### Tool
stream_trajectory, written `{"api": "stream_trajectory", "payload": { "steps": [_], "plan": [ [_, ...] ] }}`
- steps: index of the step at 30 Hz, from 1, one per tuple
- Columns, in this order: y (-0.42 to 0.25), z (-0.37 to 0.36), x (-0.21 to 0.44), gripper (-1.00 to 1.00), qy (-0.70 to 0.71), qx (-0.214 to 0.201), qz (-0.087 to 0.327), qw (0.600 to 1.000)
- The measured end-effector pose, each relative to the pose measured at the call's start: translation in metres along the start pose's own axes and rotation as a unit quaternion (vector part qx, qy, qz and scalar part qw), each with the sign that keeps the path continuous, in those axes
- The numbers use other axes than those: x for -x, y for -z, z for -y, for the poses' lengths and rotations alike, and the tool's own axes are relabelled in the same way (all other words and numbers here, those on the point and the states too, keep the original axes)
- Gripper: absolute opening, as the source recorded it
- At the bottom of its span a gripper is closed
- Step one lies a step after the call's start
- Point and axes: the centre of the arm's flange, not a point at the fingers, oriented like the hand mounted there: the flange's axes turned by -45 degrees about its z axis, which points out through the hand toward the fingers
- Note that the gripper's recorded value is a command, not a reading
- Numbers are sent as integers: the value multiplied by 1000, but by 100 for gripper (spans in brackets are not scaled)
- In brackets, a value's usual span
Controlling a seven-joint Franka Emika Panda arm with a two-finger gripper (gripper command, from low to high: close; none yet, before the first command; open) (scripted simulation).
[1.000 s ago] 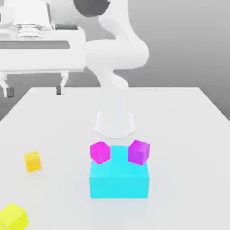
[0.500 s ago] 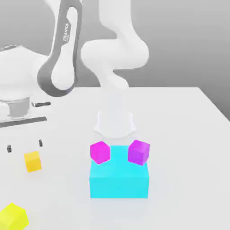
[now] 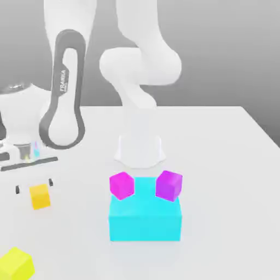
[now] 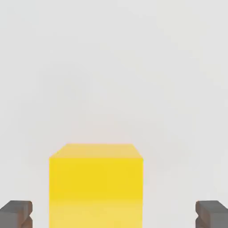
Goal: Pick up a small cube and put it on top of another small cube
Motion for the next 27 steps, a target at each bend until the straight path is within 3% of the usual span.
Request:
{"api": "stream_trajectory", "payload": {
  "steps": [3, 4, 27],
  "plan": [
    [-14, 3, -1, 0, -1, -4, -4, 1000],
    [-18, 4, -1, -100, -2, -6, -6, 1000],
    [41, 2, 0, -100, -2, -3, -4, 1000]
  ]
}}
